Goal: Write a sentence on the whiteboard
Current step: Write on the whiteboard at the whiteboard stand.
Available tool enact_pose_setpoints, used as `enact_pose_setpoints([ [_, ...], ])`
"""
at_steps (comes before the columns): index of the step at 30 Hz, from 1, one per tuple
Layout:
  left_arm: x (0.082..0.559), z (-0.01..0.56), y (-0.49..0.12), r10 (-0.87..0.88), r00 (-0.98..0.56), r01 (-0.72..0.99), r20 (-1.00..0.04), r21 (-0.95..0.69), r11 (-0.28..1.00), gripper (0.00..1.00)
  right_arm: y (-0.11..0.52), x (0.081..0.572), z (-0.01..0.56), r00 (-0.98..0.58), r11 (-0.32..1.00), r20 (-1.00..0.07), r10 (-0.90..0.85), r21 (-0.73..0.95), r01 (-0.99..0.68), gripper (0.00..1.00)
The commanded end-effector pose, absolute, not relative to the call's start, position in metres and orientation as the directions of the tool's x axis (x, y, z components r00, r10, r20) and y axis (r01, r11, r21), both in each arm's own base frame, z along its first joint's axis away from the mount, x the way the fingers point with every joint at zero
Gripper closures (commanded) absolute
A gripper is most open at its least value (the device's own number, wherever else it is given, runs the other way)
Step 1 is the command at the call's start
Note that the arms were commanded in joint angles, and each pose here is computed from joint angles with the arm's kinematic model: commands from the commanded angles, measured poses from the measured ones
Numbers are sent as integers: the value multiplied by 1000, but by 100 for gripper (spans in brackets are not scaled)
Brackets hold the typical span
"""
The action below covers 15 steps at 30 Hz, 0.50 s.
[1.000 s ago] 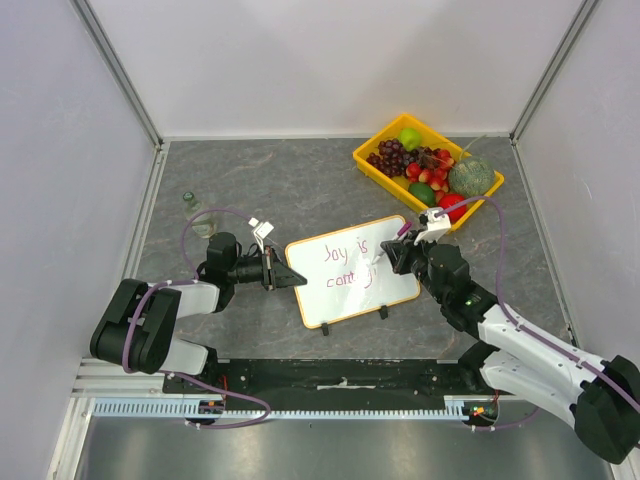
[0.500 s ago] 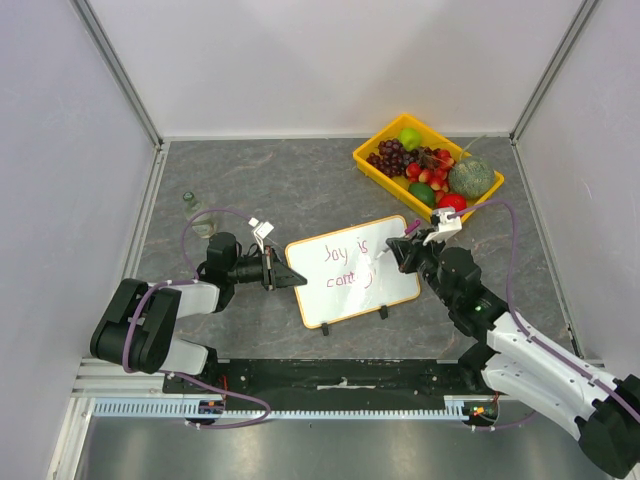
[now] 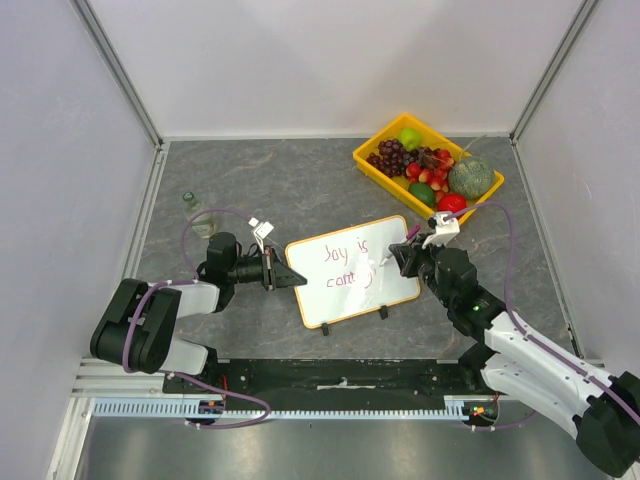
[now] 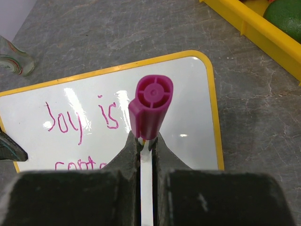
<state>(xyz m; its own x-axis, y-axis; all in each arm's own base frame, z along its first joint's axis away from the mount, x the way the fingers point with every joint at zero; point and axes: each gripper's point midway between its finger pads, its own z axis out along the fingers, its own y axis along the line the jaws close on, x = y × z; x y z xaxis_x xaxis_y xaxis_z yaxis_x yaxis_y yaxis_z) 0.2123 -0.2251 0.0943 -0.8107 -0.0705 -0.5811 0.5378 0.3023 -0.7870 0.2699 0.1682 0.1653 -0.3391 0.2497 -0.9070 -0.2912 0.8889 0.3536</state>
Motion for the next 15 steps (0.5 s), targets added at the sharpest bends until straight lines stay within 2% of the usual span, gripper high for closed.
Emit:
enact_pose_setpoints([
  [1,220,87,-224,-84,-812,519,-577,-781,347,98,165,272,159,-337,898,-909,246,345,-273,100],
  [15,221,86,-223,-87,-813,515,-575,-782,351,98,172,266,147,-377,883,-898,227,353,-308,100],
])
